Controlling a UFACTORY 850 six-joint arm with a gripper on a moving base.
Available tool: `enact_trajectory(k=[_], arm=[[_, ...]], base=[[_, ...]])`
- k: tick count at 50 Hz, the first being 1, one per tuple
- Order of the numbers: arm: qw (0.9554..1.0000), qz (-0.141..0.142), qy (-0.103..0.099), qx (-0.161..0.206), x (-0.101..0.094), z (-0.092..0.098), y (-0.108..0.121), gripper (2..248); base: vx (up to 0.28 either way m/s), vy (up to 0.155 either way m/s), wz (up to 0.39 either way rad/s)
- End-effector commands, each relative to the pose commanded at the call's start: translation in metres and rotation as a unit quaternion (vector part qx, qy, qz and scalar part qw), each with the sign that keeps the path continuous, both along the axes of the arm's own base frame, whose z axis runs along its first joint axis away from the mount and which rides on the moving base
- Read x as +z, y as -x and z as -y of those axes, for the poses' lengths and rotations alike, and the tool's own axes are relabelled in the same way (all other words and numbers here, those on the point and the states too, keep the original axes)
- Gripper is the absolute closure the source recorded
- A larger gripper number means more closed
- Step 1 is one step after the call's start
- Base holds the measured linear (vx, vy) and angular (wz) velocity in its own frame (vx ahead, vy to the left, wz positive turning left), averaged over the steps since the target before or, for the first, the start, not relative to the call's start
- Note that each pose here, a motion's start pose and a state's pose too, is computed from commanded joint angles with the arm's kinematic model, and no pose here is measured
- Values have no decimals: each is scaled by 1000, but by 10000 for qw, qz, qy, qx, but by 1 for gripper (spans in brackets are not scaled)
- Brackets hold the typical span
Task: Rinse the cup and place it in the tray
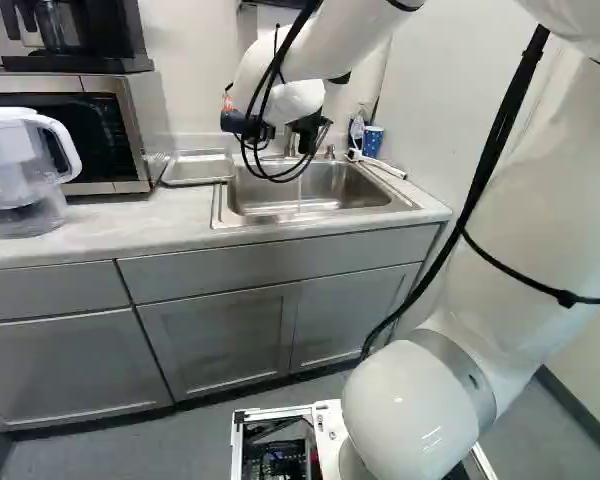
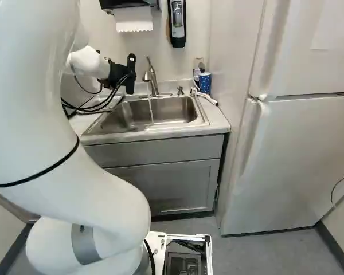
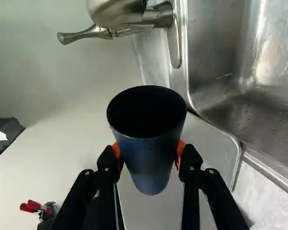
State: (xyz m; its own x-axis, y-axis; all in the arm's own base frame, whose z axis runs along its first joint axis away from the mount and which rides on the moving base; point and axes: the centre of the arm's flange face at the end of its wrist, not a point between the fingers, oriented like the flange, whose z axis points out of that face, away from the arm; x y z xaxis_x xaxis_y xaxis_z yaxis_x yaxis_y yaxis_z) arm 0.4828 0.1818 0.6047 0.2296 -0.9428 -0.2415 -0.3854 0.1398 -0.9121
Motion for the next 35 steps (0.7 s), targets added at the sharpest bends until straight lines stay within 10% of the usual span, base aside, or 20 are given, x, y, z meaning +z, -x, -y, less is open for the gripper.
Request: enact_trajectory(k=[20,35], arm=[[10000,3,9,3,0,0,0,127],[9980,193,570,211,0,0,0,127]], base=[[0,0,0],[0,0,0]])
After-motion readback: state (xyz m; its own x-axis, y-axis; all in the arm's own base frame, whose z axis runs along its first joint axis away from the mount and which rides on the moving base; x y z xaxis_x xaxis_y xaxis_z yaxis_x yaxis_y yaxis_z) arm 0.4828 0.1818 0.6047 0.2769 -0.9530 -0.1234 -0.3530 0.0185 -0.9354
